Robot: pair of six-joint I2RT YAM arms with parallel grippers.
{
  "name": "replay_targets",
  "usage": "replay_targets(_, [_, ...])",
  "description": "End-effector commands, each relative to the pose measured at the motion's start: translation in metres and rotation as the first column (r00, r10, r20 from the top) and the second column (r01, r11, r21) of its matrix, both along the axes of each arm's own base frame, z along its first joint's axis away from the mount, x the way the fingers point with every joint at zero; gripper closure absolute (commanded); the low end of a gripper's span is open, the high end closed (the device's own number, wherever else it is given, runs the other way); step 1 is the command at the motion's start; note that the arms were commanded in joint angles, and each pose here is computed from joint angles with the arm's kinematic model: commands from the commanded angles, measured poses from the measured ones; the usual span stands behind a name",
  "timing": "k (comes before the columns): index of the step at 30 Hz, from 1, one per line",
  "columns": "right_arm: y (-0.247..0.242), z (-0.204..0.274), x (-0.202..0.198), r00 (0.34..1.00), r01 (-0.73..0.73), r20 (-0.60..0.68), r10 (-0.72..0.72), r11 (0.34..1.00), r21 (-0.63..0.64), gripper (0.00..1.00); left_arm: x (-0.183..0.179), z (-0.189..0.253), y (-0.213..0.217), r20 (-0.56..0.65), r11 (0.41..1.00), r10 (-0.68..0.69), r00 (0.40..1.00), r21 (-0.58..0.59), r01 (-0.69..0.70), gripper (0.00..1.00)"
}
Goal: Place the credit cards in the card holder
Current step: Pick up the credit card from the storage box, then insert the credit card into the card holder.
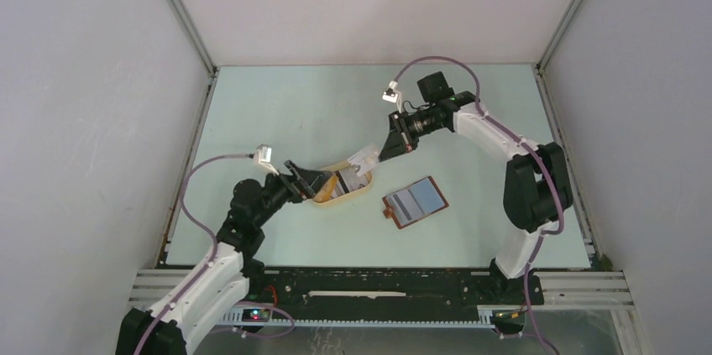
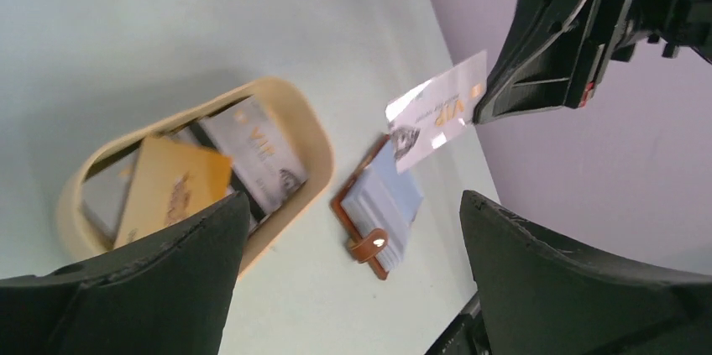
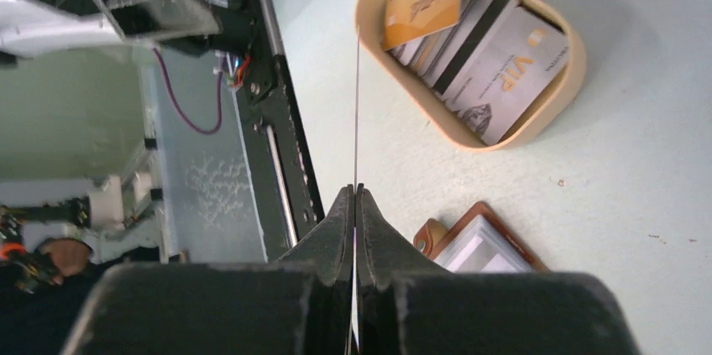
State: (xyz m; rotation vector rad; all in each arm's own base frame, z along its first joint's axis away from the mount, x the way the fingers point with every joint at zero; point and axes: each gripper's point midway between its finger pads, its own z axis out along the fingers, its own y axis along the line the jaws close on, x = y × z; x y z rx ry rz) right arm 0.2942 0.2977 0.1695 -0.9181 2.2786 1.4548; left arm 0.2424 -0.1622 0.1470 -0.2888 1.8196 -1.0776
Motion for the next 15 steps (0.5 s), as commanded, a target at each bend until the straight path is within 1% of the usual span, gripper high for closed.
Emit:
replay_targets(1, [-0.023, 0.02, -0.051, 0.966, -0.223, 0.145, 0.213, 0.974, 0.05, 1.0, 0.0, 0.085, -0.031, 0.286, 0.974, -0.227, 0.931, 0.069, 0.217, 0.0])
replay_targets(3, [-0.032, 0.019, -0.066, 0.945, -0.281, 0.187, 0.268, 0.959, 0.044, 1.0, -0.003, 0.098, -0.046, 0.328, 0.941, -0.338, 0.882, 0.105, 0.321, 0.0])
replay_targets(4, [-0.038, 0.017, -0.076, 0.941, -0.3, 0.178, 0.289, 0.953, 0.034, 1.0, -0.006, 0.102, -0.054, 0.342, 0.919, -0.393, 0.854, 0.122, 0.374, 0.0])
replay_targets(8, [-0.053, 0.013, -0.091, 0.916, -0.338, 0.227, 0.33, 0.941, -0.006, 1.0, -0.016, 0.111, -0.086, 0.367, 0.83, -0.556, 0.746, 0.199, 0.52, 0.01])
replay_targets(12, [-0.062, 0.018, -0.092, 0.91, -0.339, 0.252, 0.328, 0.941, 0.001, 1.0, -0.038, 0.103, -0.124, 0.346, 0.707, -0.703, 0.621, 0.249, 0.662, 0.05])
replay_targets(15, [-0.066, 0.02, -0.093, 0.907, -0.348, 0.259, 0.33, 0.937, 0.022, 1.0, -0.048, 0.088, -0.143, 0.318, 0.643, -0.763, 0.562, 0.3, 0.704, 0.08])
